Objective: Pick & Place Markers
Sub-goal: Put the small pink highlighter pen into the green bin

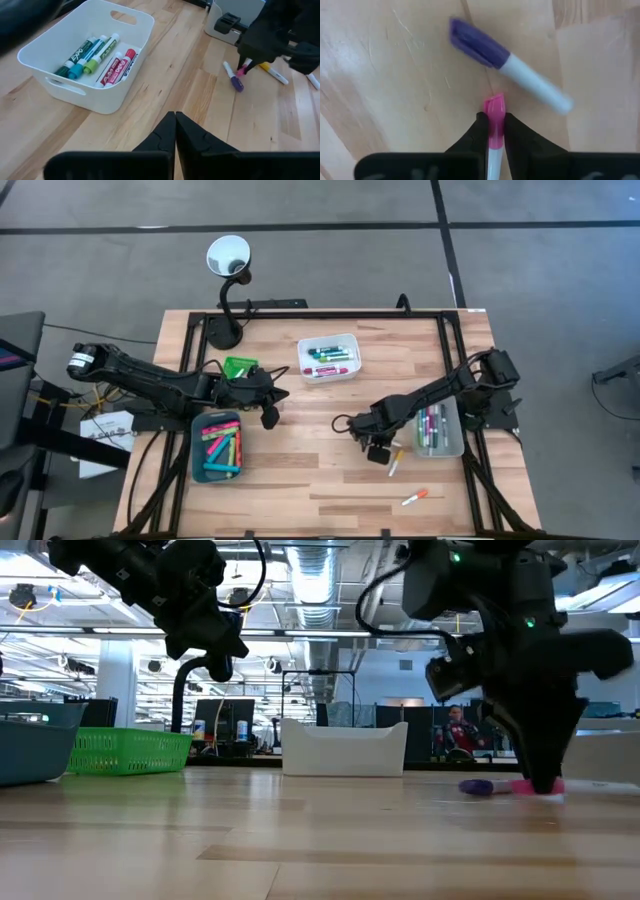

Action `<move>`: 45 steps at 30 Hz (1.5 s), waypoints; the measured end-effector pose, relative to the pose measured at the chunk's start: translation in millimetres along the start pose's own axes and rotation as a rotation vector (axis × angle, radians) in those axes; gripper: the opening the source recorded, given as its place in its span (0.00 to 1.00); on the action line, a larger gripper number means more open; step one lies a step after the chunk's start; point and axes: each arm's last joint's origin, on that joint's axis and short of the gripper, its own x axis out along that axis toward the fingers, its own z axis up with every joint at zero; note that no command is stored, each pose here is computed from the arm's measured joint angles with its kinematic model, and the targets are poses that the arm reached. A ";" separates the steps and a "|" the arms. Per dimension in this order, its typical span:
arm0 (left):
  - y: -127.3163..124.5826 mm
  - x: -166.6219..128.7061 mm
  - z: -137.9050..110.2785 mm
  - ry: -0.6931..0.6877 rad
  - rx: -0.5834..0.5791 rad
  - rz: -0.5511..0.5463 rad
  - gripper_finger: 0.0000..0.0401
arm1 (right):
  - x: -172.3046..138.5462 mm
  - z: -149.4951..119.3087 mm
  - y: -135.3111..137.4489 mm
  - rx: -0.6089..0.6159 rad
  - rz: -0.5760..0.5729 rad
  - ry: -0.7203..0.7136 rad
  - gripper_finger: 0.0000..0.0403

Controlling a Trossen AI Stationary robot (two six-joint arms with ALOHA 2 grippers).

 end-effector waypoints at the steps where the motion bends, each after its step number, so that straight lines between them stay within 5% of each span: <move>1: 0.0 0.0 0.0 0.000 0.000 0.000 0.02 | -3.8 2.8 2.0 -0.002 0.006 -0.010 0.07; 8: -0.1 0.0 0.2 -0.001 0.000 0.000 0.02 | -46.8 24.4 19.0 -0.109 0.018 -0.092 0.07; 14: -0.1 0.0 0.0 0.000 0.000 0.000 0.02 | -104.7 40.6 35.0 -0.286 -0.099 -0.272 0.07; 17: -1.2 0.0 -0.5 0.018 0.000 -0.043 0.02 | -131.3 29.6 36.5 -0.400 -0.156 -0.331 0.08; 21: -6.4 -1.5 -2.5 0.048 0.039 -0.129 0.02 | -153.9 5.1 29.1 -0.404 -0.187 -0.482 0.09; 31: -18.9 -5.7 6.8 -0.082 0.188 -0.220 0.07 | -113.6 -8.9 -2.6 -0.303 0.014 -1.230 0.09; 45: -38.4 31.9 6.8 -0.279 0.272 -0.250 0.33 | -89.2 21.7 -5.2 -0.293 0.016 -1.513 0.10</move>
